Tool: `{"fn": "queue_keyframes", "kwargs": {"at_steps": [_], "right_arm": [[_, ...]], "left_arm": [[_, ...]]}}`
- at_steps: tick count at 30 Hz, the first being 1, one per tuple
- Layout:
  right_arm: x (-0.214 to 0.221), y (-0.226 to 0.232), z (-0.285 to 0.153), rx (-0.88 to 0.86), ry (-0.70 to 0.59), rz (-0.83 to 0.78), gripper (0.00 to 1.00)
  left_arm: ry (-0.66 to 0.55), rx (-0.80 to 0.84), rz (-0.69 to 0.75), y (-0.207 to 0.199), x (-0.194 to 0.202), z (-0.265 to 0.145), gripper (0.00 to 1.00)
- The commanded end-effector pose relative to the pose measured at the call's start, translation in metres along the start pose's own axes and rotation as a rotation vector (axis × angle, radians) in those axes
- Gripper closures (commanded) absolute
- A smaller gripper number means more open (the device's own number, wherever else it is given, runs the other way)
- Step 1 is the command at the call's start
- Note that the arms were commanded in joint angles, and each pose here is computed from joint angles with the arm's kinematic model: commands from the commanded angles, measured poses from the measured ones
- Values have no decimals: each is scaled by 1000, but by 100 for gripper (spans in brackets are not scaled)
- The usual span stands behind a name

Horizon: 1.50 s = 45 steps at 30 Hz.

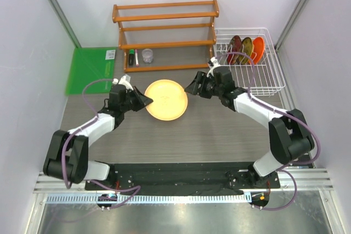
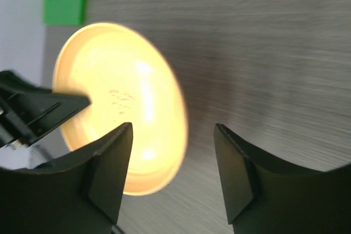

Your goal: Unload the plates from the dish rack

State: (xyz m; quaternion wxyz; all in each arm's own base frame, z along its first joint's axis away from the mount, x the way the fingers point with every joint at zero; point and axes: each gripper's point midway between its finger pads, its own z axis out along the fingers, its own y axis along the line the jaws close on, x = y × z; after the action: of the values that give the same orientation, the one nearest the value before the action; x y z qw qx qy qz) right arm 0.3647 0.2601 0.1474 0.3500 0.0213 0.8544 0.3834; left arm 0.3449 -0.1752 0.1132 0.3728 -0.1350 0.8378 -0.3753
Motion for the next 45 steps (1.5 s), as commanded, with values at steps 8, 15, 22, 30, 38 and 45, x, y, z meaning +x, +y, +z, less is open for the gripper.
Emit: {"fn": "queue_keyframes", "kwargs": {"at_steps": [8, 15, 22, 30, 38, 45], "right_arm": [[-104, -34, -69, 366, -268, -222, 29], [-156, -56, -90, 471, -351, -228, 28], [-198, -111, -106, 740, -390, -221, 25], [-232, -152, -99, 881, -398, -236, 25], [-270, -175, -86, 962, -424, -275, 24], [-292, -196, -61, 999, -393, -331, 25]], "left_arm": [[-154, -399, 146, 67, -26, -38, 100], [-122, -563, 136, 109, -12, -38, 100], [-66, -722, 131, 140, -1, -41, 77], [-64, -767, 130, 147, 1, -48, 52], [-103, -733, 132, 131, -12, -56, 28], [-221, -493, 179, 60, -48, -73, 0]]}}
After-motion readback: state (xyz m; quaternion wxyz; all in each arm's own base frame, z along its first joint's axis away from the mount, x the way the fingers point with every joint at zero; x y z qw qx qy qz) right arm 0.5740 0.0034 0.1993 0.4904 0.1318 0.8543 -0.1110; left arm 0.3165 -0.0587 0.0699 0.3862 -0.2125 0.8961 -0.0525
